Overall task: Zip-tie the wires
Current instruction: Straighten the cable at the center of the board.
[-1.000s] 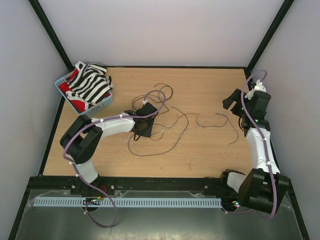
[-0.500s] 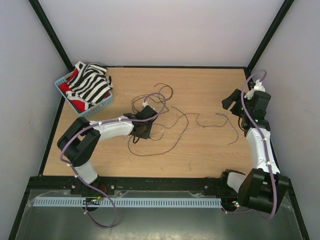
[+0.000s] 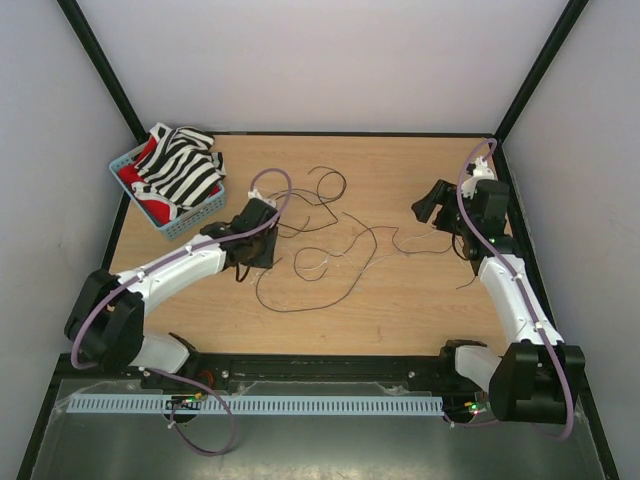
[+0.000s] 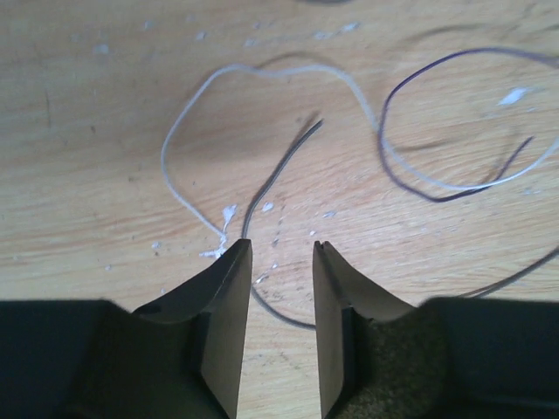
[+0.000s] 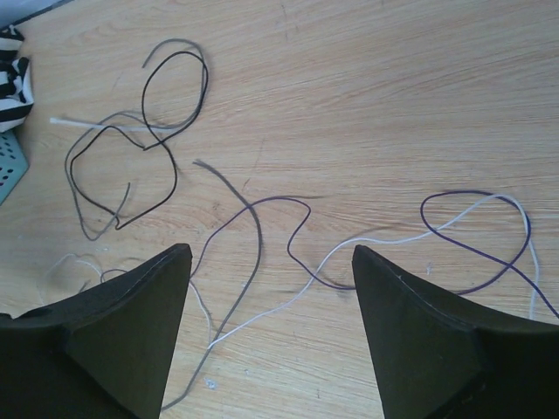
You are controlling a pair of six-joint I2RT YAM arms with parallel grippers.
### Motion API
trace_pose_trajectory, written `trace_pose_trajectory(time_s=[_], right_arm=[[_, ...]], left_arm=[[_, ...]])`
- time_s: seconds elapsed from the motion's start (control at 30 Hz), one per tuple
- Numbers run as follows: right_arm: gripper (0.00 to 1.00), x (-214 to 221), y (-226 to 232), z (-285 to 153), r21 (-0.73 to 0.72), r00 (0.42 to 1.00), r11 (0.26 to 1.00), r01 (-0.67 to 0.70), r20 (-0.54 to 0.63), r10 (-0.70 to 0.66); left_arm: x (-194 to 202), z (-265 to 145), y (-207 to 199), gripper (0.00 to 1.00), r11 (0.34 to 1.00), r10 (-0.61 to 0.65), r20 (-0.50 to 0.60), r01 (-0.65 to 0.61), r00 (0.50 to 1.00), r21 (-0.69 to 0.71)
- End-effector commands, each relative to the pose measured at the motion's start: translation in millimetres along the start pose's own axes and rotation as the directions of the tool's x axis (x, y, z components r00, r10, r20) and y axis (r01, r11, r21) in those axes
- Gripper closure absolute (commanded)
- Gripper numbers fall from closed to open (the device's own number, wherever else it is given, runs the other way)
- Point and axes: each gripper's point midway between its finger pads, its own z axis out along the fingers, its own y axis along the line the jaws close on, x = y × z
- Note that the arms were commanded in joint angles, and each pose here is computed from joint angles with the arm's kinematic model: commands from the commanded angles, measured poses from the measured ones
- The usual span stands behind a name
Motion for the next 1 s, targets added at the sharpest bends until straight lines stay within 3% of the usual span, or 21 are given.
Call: trace_pose_trajectory(time_s=[0.0,0.37,0.97], right_arm=[[0.14,-11,6,3,-0.001,0.999,1.0,0.004,0.038,-0.004],[0.09,-12,5,-1,0.008,0.998,0.999,0.039,0.039,-0.04],[0.09,-15,5,1,0.01,0.998,0.999,0.053,0.04,-0.053]], left_arm=[[-38,-10,-17,0.61,0.997,0.061,0.069,-0.064,0.996,0.045],[-77,26,-59,0.53,0.967,0.222,0.041,-0.225,0.974,0.12],[-51,78,-75,0.57,0.947,0.292,-0.093,-0.275,0.952,0.164]])
